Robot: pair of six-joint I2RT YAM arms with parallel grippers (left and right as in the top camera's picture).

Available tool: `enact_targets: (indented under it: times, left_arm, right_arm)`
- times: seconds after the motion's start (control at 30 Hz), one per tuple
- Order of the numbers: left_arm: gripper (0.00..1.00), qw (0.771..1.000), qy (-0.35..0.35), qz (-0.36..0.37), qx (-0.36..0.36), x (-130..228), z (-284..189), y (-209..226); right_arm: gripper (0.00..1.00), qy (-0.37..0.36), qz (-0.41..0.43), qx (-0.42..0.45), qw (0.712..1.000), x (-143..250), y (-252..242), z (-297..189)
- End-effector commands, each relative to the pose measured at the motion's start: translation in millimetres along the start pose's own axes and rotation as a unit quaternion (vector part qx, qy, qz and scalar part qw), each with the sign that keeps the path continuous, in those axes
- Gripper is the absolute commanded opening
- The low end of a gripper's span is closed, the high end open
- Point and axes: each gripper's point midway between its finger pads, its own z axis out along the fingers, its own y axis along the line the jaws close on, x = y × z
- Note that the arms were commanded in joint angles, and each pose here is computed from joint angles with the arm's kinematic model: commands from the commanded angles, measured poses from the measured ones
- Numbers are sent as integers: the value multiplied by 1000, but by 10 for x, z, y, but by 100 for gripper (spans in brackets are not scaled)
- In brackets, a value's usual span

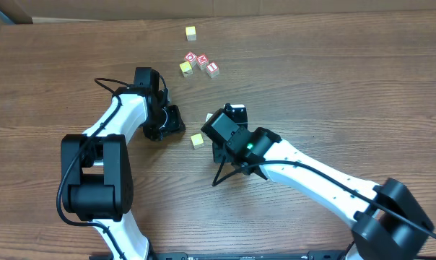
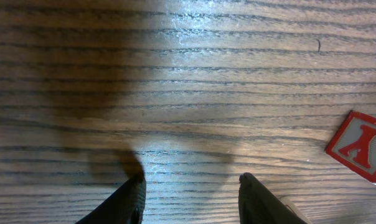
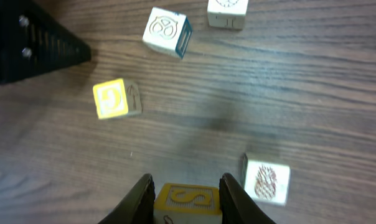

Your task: Flip 5 blocks

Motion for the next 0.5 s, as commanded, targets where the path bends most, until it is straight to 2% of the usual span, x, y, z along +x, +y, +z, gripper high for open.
enact_targets:
  times: [0.0,0.33,0.37,0.47]
  left_arm:
    - [42,1000,17,-12,-10,112,117,95]
    - [42,1000,11,-10,-8,83,118,88]
    - [43,1000,10,-10,-8,78,118,87]
    - [43,1000,8,-10,-8,70,118,85]
  right_arm:
    - [23,-1,0,28,1000,38,-55,223]
    - [24,19,-24,46,998,177,-86,560]
    - [28,20,-24,46,998,181,-82,573]
    - [29,17,-24,44,999,171,-68,579]
